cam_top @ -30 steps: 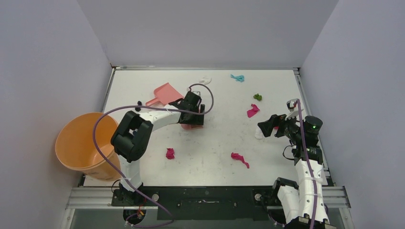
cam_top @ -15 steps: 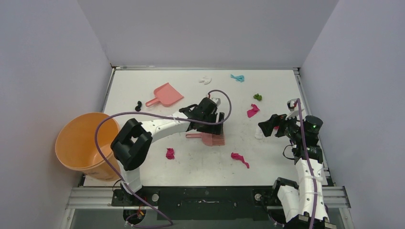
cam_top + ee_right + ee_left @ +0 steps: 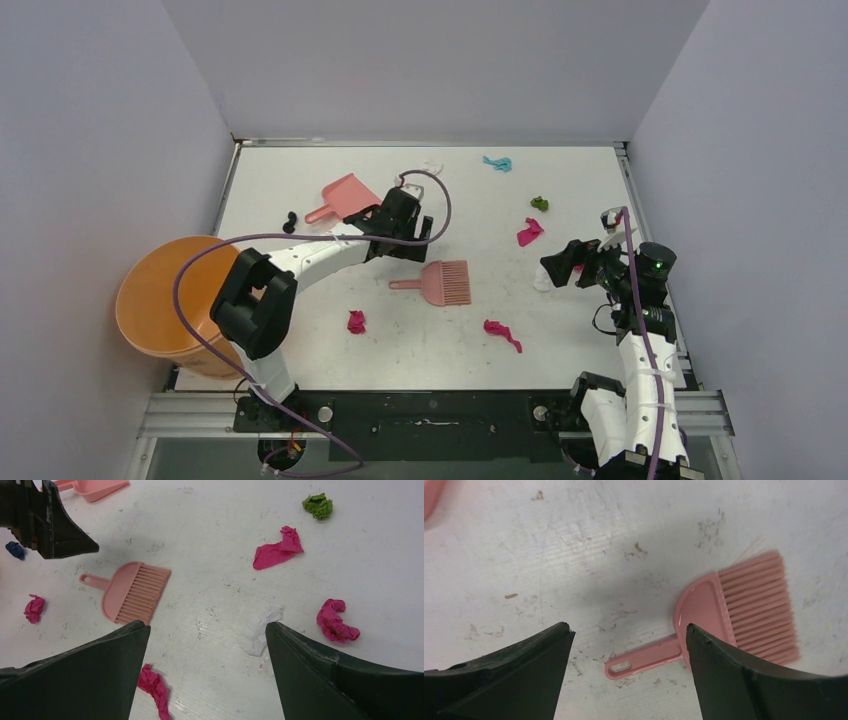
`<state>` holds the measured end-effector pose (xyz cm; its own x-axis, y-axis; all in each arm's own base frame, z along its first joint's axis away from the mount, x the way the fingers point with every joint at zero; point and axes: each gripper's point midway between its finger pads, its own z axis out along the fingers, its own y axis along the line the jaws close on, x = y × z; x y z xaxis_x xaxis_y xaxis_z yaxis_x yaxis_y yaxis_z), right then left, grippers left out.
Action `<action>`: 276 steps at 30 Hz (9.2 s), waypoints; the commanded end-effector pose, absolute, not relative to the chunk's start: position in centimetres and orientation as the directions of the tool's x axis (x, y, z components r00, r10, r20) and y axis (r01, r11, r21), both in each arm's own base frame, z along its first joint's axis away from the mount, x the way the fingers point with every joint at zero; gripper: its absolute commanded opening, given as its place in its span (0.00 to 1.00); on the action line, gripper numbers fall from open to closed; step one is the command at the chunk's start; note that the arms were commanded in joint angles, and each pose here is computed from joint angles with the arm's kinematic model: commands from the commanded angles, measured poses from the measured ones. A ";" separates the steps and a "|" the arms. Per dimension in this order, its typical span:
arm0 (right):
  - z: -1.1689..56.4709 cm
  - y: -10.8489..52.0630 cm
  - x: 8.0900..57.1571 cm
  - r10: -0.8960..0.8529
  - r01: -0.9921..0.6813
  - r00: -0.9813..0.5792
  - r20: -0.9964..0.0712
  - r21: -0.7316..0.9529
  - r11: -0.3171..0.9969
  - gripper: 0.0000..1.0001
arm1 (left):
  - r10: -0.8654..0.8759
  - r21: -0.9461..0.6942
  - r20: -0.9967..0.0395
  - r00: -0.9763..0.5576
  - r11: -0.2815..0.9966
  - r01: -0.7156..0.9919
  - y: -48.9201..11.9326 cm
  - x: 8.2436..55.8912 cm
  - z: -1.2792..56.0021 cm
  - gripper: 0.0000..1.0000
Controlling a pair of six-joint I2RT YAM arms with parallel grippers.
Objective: Sweep away the paper scraps from the table
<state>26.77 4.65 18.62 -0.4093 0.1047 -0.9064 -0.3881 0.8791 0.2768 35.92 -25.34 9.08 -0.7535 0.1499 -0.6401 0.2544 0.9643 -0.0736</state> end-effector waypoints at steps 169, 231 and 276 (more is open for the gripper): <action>3.0 22.3 29.2 -0.603 -0.755 -0.636 -0.482 0.227 0.615 0.41 | -0.342 -0.560 -0.643 -0.685 0.820 0.116 -23.2 15.6 19.3 0.73; 9.5 22.3 32.5 -0.591 -0.816 -0.488 -0.642 0.094 0.571 0.45 | -0.309 -0.567 -0.614 -0.726 0.812 0.134 -24.7 15.0 18.1 0.73; 0.8 20.0 22.6 -0.798 -0.910 -0.360 -0.483 -0.006 0.415 0.26 | -0.247 -0.496 -0.668 -0.702 0.851 0.173 -24.2 15.5 17.3 0.73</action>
<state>21.66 19.79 1.26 -0.3635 -0.7977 -0.4811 -0.9166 0.3986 0.0316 14.93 -24.35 15.92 -0.7394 -0.2520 -0.6243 0.1381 0.8508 -0.5070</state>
